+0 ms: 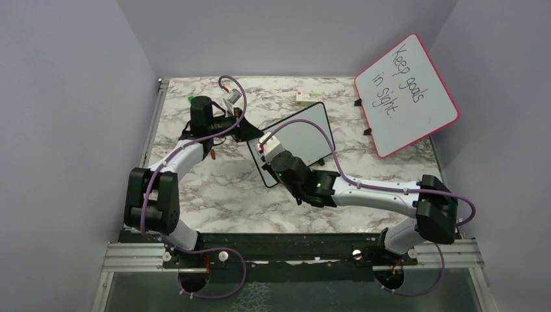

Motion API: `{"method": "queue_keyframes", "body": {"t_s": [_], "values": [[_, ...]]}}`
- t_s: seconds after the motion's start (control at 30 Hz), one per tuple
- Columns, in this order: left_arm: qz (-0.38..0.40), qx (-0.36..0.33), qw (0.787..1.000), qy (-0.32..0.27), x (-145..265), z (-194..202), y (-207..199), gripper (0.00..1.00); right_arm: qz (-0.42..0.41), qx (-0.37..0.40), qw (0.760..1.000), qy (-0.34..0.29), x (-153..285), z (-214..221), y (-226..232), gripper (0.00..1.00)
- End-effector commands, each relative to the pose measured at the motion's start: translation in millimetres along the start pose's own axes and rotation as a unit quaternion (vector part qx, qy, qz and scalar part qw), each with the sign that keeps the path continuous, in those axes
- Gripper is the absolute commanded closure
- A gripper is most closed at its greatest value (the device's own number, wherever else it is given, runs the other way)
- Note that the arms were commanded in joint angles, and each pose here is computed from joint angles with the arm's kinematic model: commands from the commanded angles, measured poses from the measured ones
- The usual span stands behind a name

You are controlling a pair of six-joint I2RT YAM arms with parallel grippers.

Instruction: Write a sentence on the whiteboard

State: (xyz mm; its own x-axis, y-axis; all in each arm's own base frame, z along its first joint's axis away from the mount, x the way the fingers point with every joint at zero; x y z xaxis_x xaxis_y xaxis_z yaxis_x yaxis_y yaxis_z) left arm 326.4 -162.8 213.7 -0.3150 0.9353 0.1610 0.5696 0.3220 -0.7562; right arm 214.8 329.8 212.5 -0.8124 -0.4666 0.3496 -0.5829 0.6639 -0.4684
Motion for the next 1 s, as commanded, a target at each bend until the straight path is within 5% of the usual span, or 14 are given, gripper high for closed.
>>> {"method": "queue_keyframes", "body": {"t_s": [0.0,0.97], "values": [[0.012,0.005,1.0,0.014,0,4,-1,1.0,0.021,-0.012,1.0,0.012,-3,0,-6,0.99],[0.011,0.006,1.0,0.014,0,4,0,1.0,0.004,-0.019,1.0,0.0,8,-3,-8,0.99]]}}
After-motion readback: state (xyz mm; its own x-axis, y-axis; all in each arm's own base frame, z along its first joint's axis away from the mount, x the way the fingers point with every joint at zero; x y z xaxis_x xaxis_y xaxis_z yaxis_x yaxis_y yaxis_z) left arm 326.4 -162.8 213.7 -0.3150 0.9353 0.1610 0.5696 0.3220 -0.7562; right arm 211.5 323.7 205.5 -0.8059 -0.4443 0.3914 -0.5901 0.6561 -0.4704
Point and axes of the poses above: each gripper's point midway between its finger pads, its own x axis back along the fingers, its own y axis along the line the jaws close on, z = x × y, the point moved 6 cm from there along x, back along the fingers, and after that the axes turned 13 degrees about x, right-handed, at the moved point
